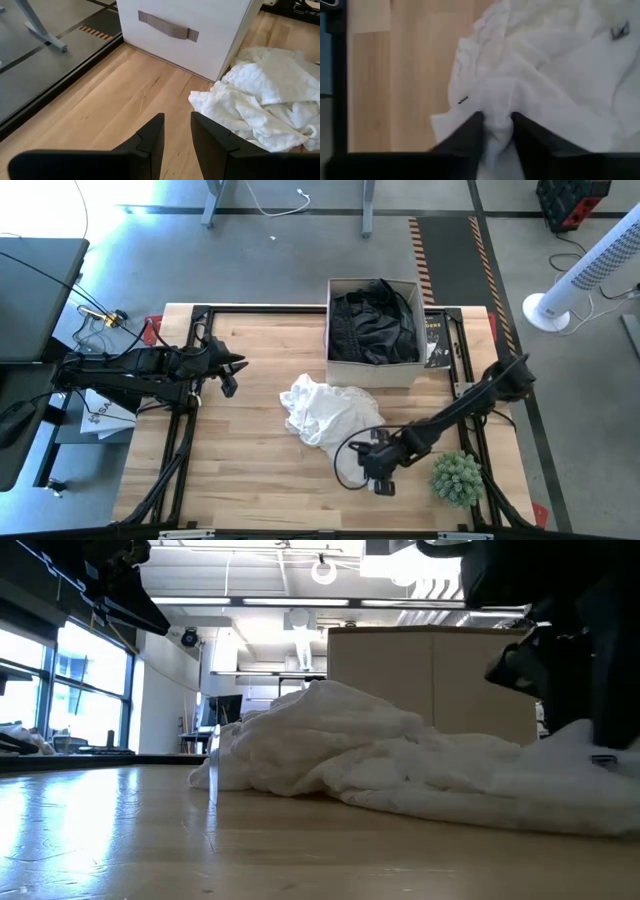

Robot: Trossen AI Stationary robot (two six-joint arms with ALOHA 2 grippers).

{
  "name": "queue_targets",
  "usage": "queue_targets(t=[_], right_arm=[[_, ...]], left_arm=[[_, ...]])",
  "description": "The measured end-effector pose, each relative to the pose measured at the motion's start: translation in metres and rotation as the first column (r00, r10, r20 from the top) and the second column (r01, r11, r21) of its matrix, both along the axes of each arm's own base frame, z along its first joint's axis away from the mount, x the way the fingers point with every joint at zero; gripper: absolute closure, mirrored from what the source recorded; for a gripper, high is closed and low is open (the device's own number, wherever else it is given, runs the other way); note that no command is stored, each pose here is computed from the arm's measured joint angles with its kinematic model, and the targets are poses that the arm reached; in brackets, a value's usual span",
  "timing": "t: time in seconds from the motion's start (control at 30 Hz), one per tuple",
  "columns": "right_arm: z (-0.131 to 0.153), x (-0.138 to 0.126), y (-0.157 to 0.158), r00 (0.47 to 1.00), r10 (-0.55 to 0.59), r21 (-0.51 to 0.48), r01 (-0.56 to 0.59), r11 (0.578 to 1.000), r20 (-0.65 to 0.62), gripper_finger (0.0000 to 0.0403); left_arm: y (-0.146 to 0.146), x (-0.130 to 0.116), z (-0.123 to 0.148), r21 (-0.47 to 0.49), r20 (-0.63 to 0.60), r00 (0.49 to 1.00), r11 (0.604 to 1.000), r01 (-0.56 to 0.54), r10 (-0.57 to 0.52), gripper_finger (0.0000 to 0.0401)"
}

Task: Sort clothes
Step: Put the white sock into the laundry organizer

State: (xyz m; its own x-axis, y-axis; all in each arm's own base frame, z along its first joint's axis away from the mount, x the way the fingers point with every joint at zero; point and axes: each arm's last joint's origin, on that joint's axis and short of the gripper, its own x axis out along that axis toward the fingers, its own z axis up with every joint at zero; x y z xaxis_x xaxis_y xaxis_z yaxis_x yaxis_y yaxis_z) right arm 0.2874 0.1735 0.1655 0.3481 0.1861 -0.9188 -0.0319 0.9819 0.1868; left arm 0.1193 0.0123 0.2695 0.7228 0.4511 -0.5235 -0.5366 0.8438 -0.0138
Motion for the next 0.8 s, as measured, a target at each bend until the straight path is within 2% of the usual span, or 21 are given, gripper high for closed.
queue_targets(t=[0.07, 0.2, 0.27, 0.33, 0.4, 0.43, 0.5, 0.6, 0.67, 0.7, 0.73, 0.77, 0.8], right_arm=[[0.012, 0.004, 0.000, 1.000, -0.017, -0.040, 0.017, 0.999, 0.013, 0.0385], [0.056, 0.013, -0.003, 0.993, -0.074, -0.208, 0.091, 0.974, 0.091, 0.0386], [0.084, 0.017, -0.005, 0.987, -0.072, -0.323, 0.116, 0.939, 0.147, 0.0394], [0.115, 0.021, -0.007, 0.971, -0.061, -0.441, 0.161, 0.883, 0.232, 0.0397], [0.144, 0.023, -0.011, 0.941, -0.032, -0.574, 0.232, 0.786, 0.336, 0.0394], [0.159, 0.023, -0.013, 0.923, -0.011, -0.638, 0.274, 0.719, 0.385, 0.0394], [0.189, 0.025, -0.018, 0.883, 0.045, -0.748, 0.368, 0.553, 0.468, 0.0396], [0.229, 0.027, -0.034, 0.865, 0.082, -0.848, 0.462, 0.259, 0.496, 0.0399], [0.251, 0.029, -0.055, 0.865, 0.035, -0.862, 0.494, 0.115, 0.501, 0.0399], [0.261, 0.030, -0.069, 0.864, 0.000, -0.862, 0.502, 0.074, 0.503, 0.0399], [0.269, 0.031, -0.084, 0.861, -0.039, -0.859, 0.509, 0.059, 0.507, 0.0398], [0.275, 0.032, -0.100, 0.859, -0.074, -0.856, 0.512, 0.069, 0.507, 0.0398], [0.278, 0.033, -0.118, 0.858, -0.113, -0.853, 0.511, 0.104, 0.501, 0.0398]], left_arm=[[0.000, 0.000, 0.000, 0.000, 0.000, 1.000, 1.000, 0.000, 0.000, 0.0308], [0.000, 0.000, 0.000, 0.000, 0.000, 1.000, 1.000, 0.000, 0.000, 0.0308], [0.000, 0.000, 0.000, 0.000, 0.001, 1.000, 1.000, -0.001, 0.001, 0.0308], [0.000, 0.000, 0.000, 0.000, 0.001, 1.000, 1.000, -0.001, 0.001, 0.0308], [0.000, 0.000, 0.000, 0.000, 0.001, 1.000, 1.000, -0.001, 0.001, 0.0308], [0.000, 0.000, 0.000, 0.000, 0.001, 1.000, 1.000, -0.001, 0.001, 0.0308], [0.000, 0.000, 0.000, 0.001, 0.000, 1.000, 1.000, -0.001, 0.001, 0.0308], [0.000, 0.000, 0.000, 0.001, 0.000, 1.000, 1.000, 0.000, 0.000, 0.0308], [0.000, 0.000, 0.000, 0.010, -0.004, 1.000, 1.000, 0.000, 0.000, 0.0308], [0.000, 0.000, 0.000, 0.011, -0.004, 1.000, 1.000, 0.000, 0.000, 0.0308], [0.000, 0.000, 0.000, 0.011, -0.004, 1.000, 1.000, 0.000, 0.000, 0.0308], [0.000, 0.000, 0.000, 0.011, -0.004, 1.000, 1.000, 0.000, 0.000, 0.0308], [0.000, 0.000, 0.000, 0.011, -0.004, 1.000, 1.000, 0.000, 0.000, 0.0308]])
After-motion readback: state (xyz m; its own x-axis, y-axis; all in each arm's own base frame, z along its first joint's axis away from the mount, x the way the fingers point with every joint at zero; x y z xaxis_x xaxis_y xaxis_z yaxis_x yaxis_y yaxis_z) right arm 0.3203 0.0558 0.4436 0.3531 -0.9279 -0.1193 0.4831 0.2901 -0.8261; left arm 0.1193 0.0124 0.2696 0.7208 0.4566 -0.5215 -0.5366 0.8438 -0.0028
